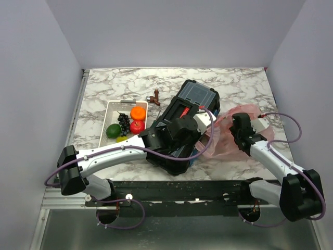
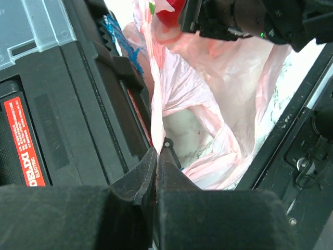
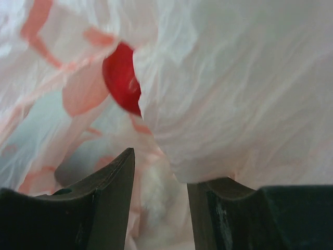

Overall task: Take the fake fruits out of the plastic bag
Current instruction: Take out the fake fruit from the plastic bag.

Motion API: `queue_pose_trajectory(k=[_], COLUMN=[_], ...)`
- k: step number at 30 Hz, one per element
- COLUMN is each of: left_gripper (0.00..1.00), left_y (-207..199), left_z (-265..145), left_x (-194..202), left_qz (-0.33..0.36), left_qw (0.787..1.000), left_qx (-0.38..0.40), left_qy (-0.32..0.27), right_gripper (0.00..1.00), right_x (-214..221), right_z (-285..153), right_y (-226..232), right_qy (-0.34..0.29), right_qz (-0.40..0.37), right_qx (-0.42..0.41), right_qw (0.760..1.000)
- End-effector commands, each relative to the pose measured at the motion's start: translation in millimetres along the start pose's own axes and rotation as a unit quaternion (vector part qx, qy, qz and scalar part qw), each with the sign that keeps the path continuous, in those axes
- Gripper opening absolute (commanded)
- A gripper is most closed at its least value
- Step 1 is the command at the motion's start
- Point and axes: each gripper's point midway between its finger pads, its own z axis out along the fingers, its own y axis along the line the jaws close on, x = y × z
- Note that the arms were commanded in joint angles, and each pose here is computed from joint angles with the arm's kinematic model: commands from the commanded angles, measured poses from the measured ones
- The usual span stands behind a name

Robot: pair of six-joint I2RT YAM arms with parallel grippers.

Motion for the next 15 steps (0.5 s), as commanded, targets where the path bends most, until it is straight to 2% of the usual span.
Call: queue_pose_trajectory(k=[1,6,12,15], left_gripper=[0.00,0.00,0.00,0.00], left_y=[4,-23,-49,-53], left_z=[-4,0,3,3], left_x=[-4,3,16,20], left_qz=[0.002,0.020,0.041,0.048], left_qw=[1.000,0.999,0.998,0.998], left_qx=[-0.019,0.029,0.046,0.041], left_qy=[-0.016,-0.004,0.012,0.016], right_gripper=[0.47,0.54,0.54,0.52], right_x=[-19,-42,-46,-53], right_z=[11,5,-6,-10], right_y=[0,-29,-76,-84], right_qy=[-0.024,-0.073,-0.084,-0.097], right_qz=[-0.002,0.019,0.099,0.077], right_qx=[-0.004,0.038,0.105,0.123], right_qw=[1.000,0.996,0.986,0.985])
